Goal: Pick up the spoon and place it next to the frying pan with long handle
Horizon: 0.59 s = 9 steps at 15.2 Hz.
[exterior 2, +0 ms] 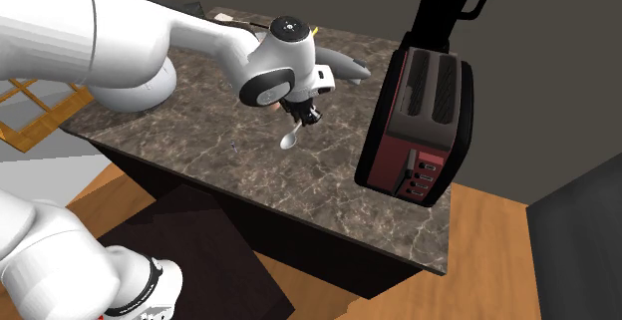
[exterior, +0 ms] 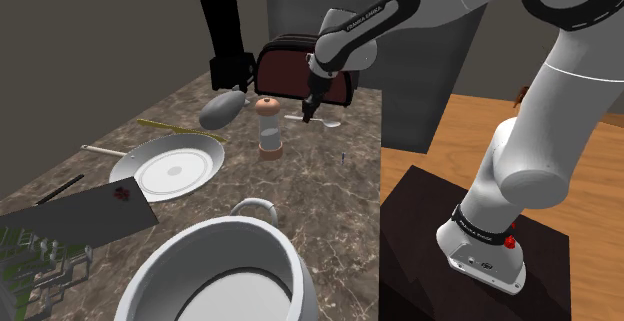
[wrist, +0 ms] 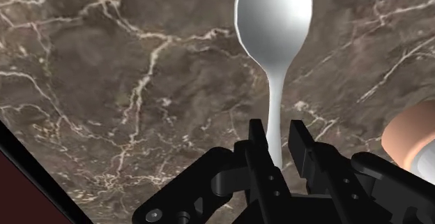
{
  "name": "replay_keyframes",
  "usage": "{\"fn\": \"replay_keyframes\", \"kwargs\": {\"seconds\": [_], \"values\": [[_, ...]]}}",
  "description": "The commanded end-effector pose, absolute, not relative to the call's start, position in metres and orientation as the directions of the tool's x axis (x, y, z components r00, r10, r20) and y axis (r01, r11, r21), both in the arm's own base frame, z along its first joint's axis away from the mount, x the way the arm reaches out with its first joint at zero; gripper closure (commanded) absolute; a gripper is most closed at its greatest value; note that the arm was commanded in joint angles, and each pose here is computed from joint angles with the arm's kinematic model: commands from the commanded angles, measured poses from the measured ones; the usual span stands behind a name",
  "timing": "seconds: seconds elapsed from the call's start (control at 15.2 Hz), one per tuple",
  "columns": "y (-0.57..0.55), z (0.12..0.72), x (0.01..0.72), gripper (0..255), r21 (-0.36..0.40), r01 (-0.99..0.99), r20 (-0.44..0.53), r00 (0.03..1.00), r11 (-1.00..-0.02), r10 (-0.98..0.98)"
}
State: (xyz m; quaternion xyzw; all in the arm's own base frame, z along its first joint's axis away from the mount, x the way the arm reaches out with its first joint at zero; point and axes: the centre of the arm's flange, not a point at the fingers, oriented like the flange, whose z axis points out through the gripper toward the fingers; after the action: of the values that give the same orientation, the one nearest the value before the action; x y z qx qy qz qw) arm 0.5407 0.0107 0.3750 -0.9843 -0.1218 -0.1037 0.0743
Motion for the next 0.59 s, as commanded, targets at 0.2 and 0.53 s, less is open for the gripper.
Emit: {"fn": "replay_keyframes", "kwargs": {"seconds": [0.2, 0.53], "values": [[0.011, 0.402, 0.54, 255, -0.121, 0.255, 0.222, 0.949, -0.959, 0.224], [0.011, 0.428, 0.54, 255, -0.121, 0.255, 0.222, 0.949, -0.959, 0.224]]}}
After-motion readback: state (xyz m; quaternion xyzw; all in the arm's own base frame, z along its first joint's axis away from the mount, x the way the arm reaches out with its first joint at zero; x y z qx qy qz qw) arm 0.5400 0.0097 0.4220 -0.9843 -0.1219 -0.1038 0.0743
